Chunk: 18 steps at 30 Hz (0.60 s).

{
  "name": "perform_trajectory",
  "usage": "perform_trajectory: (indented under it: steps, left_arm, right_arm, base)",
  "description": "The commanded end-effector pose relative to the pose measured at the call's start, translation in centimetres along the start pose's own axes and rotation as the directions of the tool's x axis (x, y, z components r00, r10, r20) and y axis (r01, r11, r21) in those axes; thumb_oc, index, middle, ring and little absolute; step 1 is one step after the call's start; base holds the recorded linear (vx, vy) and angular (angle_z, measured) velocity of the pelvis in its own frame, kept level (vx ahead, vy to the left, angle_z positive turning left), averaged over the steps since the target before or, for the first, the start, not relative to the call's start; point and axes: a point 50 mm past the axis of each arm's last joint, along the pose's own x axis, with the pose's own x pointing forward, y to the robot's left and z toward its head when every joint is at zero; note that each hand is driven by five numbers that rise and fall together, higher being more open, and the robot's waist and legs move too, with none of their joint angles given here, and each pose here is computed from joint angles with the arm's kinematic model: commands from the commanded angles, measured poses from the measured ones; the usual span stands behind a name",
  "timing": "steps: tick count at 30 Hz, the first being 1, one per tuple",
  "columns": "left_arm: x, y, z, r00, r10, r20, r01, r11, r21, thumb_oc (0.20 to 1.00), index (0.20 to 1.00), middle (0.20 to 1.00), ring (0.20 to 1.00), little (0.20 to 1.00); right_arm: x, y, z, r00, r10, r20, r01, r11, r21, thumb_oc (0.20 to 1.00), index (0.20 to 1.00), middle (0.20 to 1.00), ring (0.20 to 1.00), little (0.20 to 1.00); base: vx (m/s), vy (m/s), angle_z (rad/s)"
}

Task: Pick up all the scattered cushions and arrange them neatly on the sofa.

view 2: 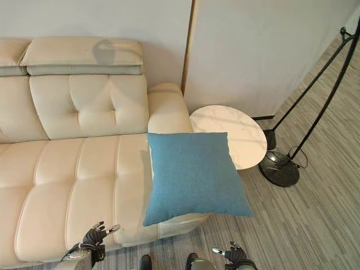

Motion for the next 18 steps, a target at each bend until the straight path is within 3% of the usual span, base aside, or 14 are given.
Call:
perform_trajectory:
  steps: [1,9,10,12,13,14,18]
  left_arm:
    - [0.4,0.7,1.3,0.998,0.048,0.039,-0.044,0.995,-0.09,1.0,1.0,1.0,1.0,1.0]
    - [1.0,2.0,1.0,0.996,0.084,-0.009,-0.084,0.967,-0.239,1.0,1.0,1.0,1.0,1.0]
    - [1.4,3.3,2.0,0.993,0.115,-0.003,-0.112,0.959,-0.259,1.0,1.0,1.0,1.0,1.0]
    - [1.7,4.5,3.9,0.989,0.148,0.032,-0.132,0.948,-0.288,1.0,1.0,1.0,1.0,1.0]
    - [1.7,4.4,4.0,0.989,0.147,0.033,-0.131,0.948,-0.29,1.0,1.0,1.0,1.0,1.0]
    - [1.9,5.2,6.3,0.981,0.175,0.084,-0.137,0.932,-0.335,1.0,1.0,1.0,1.0,1.0]
    - [2.0,4.8,10.1,0.967,0.187,0.171,-0.1,0.9,-0.423,1.0,1.0,1.0,1.0,1.0]
  right_arm:
    - [0.1,-1.6,-1.7,0.993,-0.089,-0.082,0.094,0.994,0.054,1.0,1.0,1.0,1.0,1.0]
    - [-0.4,-8.5,-3.7,0.939,-0.267,-0.218,0.291,0.952,0.09,1.0,1.0,1.0,1.0,1.0]
    - [-0.8,-12.6,-1.6,0.915,-0.358,-0.183,0.379,0.92,0.095,1.0,1.0,1.0,1.0,1.0]
    - [-1.5,-16.4,1.8,0.89,-0.444,-0.102,0.453,0.885,0.108,1.0,1.0,1.0,1.0,1.0]
    - [-1.5,-16.5,1.9,0.89,-0.444,-0.101,0.454,0.885,0.108,1.0,1.0,1.0,1.0,1.0]
    - [-2.3,-18.8,5.8,0.865,-0.502,0.016,0.497,0.86,0.113,1.0,1.0,1.0,1.0,1.0]
    - [-3.2,-18.4,13.6,0.827,-0.498,0.263,0.465,0.867,0.179,1.0,1.0,1.0,1.0,1.0]
  base:
    - [0.17,-0.255,0.3]
    - [0.13,-0.215,0.18]
    - [0.11,-0.232,-0.03]
    - [0.07,-0.152,0.05]
    - [0.04,-0.1,0.05]
    - [0.03,-0.065,-0.01]
    - [0.03,-0.04,-0.04]
